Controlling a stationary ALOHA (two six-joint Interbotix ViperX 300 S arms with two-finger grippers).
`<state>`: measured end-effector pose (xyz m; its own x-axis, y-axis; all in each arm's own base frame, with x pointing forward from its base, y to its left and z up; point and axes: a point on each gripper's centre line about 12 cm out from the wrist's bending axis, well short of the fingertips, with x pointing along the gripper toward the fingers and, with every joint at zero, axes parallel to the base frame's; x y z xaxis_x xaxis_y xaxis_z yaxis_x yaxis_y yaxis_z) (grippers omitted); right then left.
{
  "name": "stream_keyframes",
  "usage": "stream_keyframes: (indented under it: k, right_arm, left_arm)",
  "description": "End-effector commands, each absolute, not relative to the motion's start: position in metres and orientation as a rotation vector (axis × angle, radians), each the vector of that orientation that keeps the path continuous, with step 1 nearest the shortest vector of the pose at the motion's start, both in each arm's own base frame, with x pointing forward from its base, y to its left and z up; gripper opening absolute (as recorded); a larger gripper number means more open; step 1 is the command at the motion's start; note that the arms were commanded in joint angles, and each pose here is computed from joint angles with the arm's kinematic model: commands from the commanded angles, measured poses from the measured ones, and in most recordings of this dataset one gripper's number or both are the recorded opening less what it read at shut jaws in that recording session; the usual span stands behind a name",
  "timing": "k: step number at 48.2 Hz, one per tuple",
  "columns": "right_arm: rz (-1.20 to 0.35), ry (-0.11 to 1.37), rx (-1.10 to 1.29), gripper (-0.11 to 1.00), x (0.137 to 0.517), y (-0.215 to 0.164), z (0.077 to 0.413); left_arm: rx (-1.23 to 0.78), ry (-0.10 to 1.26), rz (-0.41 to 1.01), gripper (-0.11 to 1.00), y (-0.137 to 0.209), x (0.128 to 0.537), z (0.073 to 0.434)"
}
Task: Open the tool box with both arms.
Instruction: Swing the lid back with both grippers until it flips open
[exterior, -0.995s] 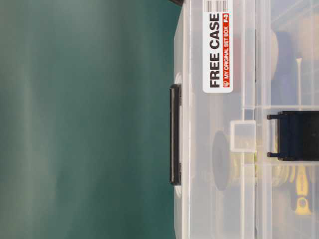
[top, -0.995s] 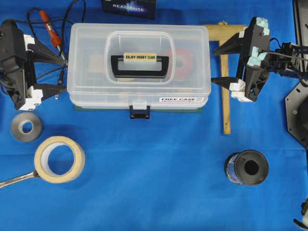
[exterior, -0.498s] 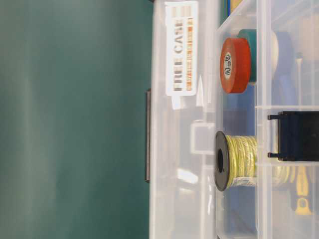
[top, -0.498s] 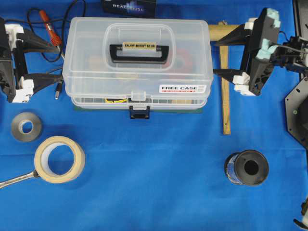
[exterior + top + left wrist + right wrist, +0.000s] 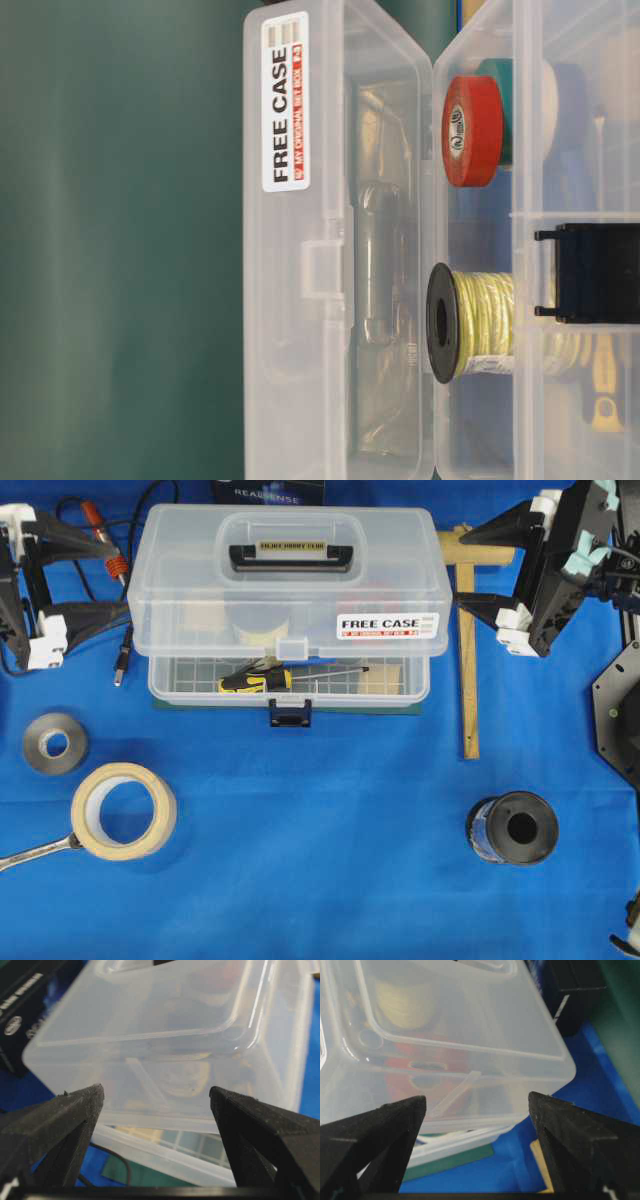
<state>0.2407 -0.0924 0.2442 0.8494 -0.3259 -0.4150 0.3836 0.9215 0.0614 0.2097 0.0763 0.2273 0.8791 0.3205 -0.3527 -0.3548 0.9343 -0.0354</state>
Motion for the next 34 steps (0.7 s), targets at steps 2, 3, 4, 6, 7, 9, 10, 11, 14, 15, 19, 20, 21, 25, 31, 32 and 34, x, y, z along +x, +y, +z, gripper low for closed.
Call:
stream_keyframes:
  k: [2,3,4,6,7,9,10,11,14,15,19,20,21,25,31,32,34]
  right_arm:
    - [-0.376,0.262,0.127,0.85,0.253,-0.098,0.283]
    - [-0.379,0.259,0.125,0.85,0.253,-0.099,0.284]
    - [-0.384,0.252,0.126,0.85,0.253,-0.1,0.285]
    - [-0.391,0.246,0.126,0.85,0.252,-0.102,0.286]
    - [-0.399,0.241,0.126,0.85,0.252,-0.104,0.286]
    - [-0.408,0.236,0.126,0.85,0.251,-0.106,0.287]
    - [-0.414,0.233,0.126,0.85,0.25,-0.108,0.288]
    - [-0.419,0.234,0.127,0.85,0.25,-0.109,0.287]
    - [-0.432,0.228,0.128,0.85,0.249,-0.113,0.288]
    - [-0.437,0.227,0.127,0.85,0.248,-0.114,0.288]
    - [-0.452,0.221,0.129,0.85,0.246,-0.118,0.289]
    - [-0.458,0.223,0.13,0.85,0.246,-0.119,0.288]
    - [-0.461,0.221,0.128,0.85,0.246,-0.12,0.288]
    - [-0.475,0.217,0.131,0.85,0.245,-0.124,0.289]
    - [-0.499,0.216,0.132,0.85,0.243,-0.13,0.289]
    - [-0.507,0.214,0.134,0.85,0.242,-0.133,0.289]
    - [-0.516,0.212,0.135,0.85,0.242,-0.135,0.288]
  left_arm:
    - [-0.091,0.269,0.371,0.87,0.084,0.218,0.25]
    - [-0.091,0.265,0.376,0.87,0.085,0.218,0.25]
    - [-0.09,0.264,0.384,0.87,0.087,0.217,0.25]
    - [-0.092,0.256,0.396,0.87,0.089,0.216,0.251]
    - [-0.089,0.25,0.402,0.87,0.091,0.216,0.252]
    - [-0.088,0.239,0.415,0.87,0.093,0.215,0.253]
    - [-0.089,0.231,0.421,0.87,0.095,0.215,0.254]
    - [-0.089,0.228,0.428,0.87,0.096,0.214,0.254]
    - [-0.087,0.21,0.447,0.87,0.101,0.213,0.256]
    - [-0.085,0.206,0.456,0.87,0.103,0.212,0.257]
    - [-0.085,0.194,0.481,0.87,0.108,0.21,0.258]
    - [-0.084,0.193,0.485,0.87,0.109,0.21,0.258]
    - [-0.083,0.192,0.491,0.87,0.11,0.209,0.258]
    - [-0.076,0.189,0.511,0.87,0.115,0.208,0.258]
    - [-0.057,0.174,0.54,0.87,0.124,0.208,0.258]
    - [-0.053,0.169,0.543,0.87,0.125,0.209,0.259]
    - [-0.051,0.168,0.551,0.87,0.128,0.21,0.258]
